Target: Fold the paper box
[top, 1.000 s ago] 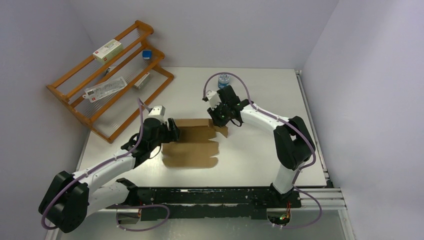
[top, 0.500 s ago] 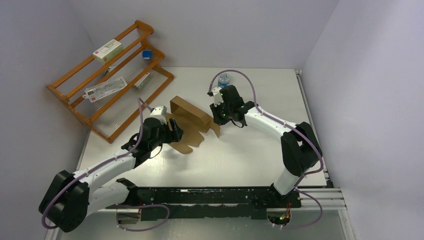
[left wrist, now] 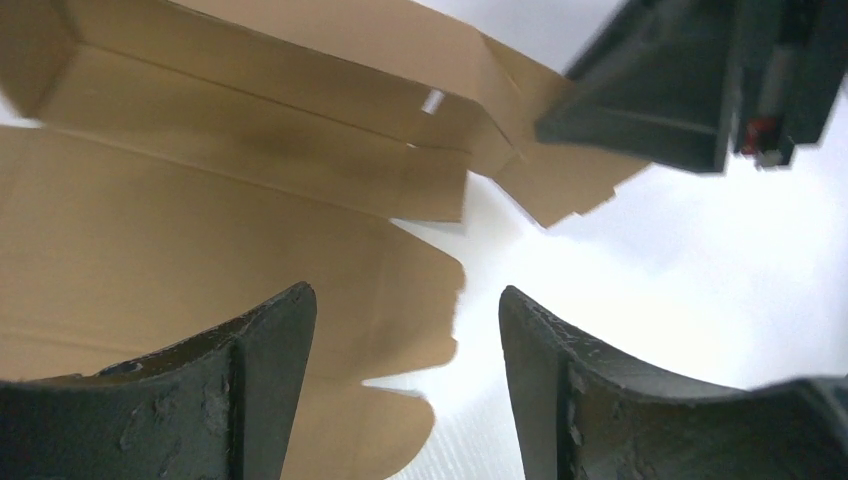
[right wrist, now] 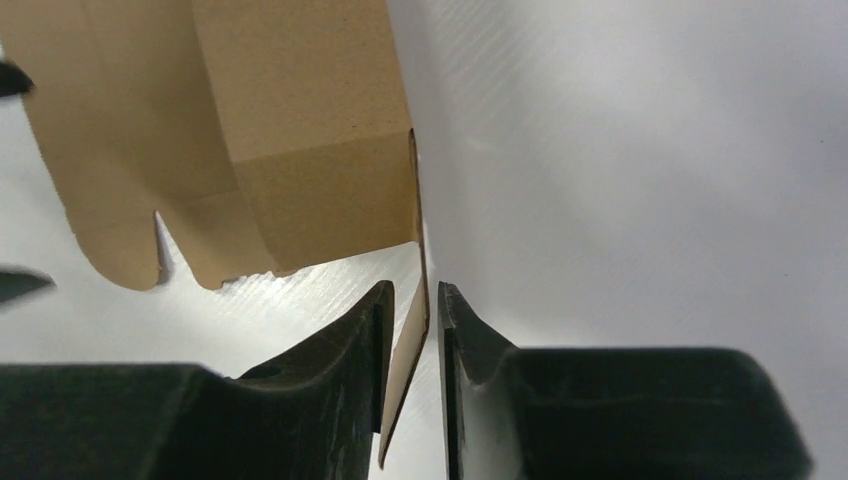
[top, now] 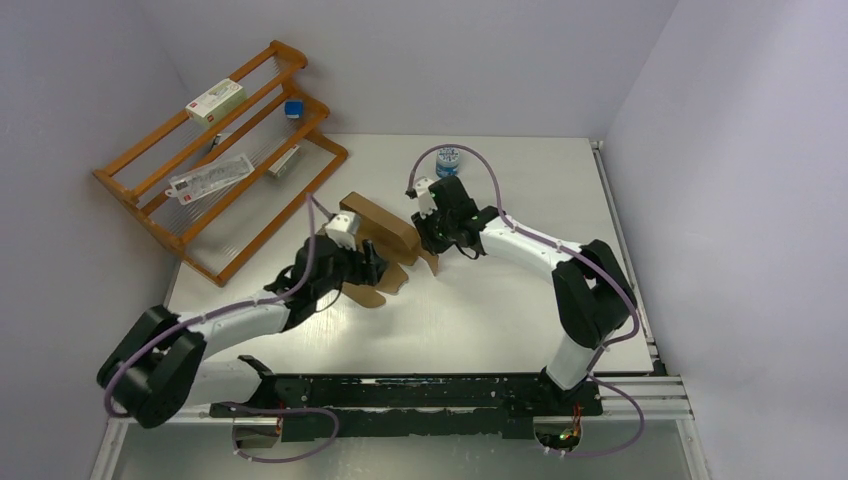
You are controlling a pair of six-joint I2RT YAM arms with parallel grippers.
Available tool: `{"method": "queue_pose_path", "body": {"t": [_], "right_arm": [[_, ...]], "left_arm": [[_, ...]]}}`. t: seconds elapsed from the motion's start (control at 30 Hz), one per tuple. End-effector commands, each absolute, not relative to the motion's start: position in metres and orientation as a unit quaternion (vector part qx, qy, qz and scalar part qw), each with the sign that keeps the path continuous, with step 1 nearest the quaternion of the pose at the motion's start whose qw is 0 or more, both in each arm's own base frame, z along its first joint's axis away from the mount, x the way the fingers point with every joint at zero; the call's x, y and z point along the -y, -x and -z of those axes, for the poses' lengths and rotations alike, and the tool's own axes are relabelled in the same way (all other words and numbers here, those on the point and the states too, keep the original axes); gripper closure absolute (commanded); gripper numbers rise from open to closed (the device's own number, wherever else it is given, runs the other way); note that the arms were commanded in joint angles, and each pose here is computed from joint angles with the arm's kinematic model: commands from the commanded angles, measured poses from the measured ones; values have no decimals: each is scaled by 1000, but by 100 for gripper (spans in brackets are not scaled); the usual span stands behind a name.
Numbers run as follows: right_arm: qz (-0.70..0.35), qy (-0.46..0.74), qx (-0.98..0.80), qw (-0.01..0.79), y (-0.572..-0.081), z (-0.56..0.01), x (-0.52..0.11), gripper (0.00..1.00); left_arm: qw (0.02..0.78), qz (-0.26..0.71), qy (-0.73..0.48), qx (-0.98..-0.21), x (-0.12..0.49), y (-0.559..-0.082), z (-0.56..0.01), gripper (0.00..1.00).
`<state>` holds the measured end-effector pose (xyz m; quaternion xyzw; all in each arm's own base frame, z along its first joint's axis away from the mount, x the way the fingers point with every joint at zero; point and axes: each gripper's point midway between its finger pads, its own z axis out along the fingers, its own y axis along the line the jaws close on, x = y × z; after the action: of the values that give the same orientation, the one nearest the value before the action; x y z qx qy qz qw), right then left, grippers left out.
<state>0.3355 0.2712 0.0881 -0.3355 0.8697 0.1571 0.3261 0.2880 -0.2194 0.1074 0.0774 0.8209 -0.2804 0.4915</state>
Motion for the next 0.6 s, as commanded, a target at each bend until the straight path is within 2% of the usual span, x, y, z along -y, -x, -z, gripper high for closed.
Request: {"method": "queue_pose_path", "body": {"t": [0.0,0.27,0.57], "right_arm": [[-141,340,-864,343,-349,-88,-274,76],[-142,350,-863,334,-347,-85,-274,97],[-159,361,-857,330,-338,-86,-281,100]], "left_arm": [[524,301,-138,-785,259,-290,-119,28],[563,270,-155,-766,285,-302,-100,27],[584,231,-174,-759,307,-312,-73,22]]}}
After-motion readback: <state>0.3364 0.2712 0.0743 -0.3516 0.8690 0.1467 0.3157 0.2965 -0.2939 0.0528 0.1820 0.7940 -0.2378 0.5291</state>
